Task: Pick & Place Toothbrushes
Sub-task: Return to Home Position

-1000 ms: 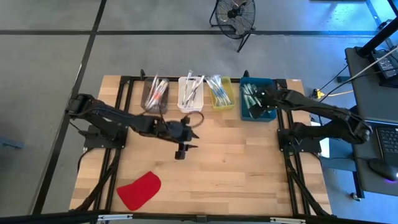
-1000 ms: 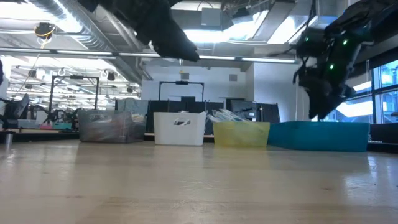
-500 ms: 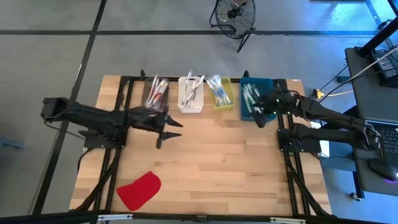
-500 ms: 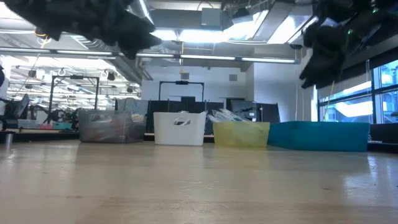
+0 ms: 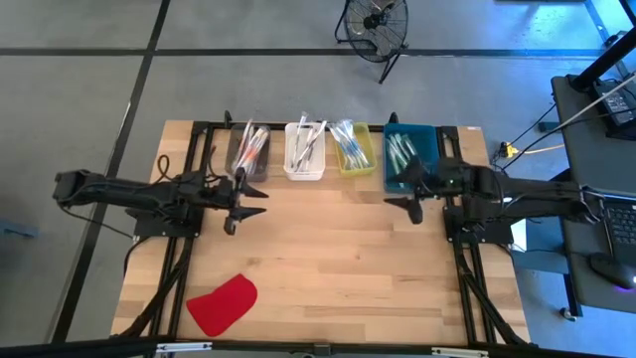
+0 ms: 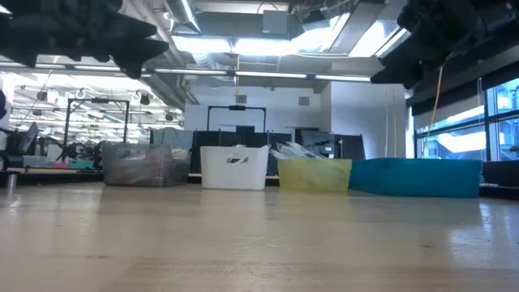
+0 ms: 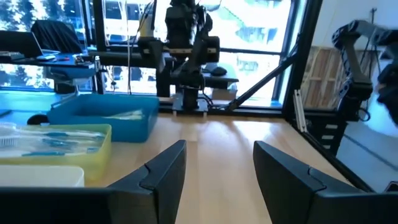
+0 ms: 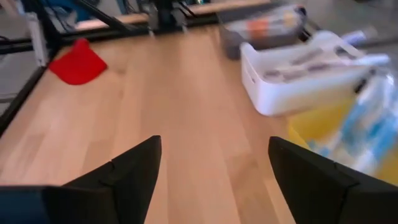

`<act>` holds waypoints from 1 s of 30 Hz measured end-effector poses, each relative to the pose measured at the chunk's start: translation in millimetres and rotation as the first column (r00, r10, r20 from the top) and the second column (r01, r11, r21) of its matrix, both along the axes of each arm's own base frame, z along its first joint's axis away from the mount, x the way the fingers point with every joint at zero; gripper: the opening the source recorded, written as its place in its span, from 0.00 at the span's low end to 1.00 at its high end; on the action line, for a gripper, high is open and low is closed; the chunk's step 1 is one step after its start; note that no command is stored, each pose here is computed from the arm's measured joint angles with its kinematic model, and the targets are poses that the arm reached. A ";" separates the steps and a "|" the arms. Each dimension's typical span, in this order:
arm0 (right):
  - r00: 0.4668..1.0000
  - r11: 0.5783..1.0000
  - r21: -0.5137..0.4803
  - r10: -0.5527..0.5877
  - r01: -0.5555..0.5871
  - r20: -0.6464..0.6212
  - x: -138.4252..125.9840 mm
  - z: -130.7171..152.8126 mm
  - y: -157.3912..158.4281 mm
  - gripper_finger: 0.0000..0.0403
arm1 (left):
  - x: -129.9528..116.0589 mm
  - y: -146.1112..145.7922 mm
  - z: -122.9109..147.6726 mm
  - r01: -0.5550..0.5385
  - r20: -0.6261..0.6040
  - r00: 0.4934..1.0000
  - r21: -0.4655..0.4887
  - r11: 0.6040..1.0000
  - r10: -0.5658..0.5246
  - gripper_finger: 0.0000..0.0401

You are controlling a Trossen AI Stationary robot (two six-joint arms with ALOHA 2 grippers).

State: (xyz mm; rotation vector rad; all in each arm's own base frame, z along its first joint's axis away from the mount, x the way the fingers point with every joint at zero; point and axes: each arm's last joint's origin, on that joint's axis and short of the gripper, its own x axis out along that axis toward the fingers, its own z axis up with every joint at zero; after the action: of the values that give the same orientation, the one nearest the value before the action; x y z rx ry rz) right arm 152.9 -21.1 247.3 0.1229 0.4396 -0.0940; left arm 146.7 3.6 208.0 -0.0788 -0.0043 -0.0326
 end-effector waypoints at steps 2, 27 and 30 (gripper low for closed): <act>0.999 1.000 -0.006 0.021 -0.021 0.034 1.2 -10.2 3.1 0.74 | -5.1 -0.2 -5.2 -0.001 0.008 1.000 -0.014 1.000 0.001 0.45; 0.932 0.984 -0.094 0.172 -0.150 0.318 -12.6 -35.8 9.6 0.63 | -34.5 18.8 -54.5 -0.210 -0.167 0.969 -0.152 0.966 0.184 0.45; 0.914 0.986 -0.110 0.159 -0.126 0.374 -14.4 -39.3 7.5 0.62 | -37.0 22.1 -58.7 -0.278 -0.211 0.946 -0.146 0.949 0.245 0.45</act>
State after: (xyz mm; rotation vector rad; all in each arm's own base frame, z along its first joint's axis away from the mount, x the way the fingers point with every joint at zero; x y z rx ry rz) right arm 138.5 -13.6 208.0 0.0238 0.0527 0.0560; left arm 109.7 25.7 149.3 -0.2557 0.1742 0.2436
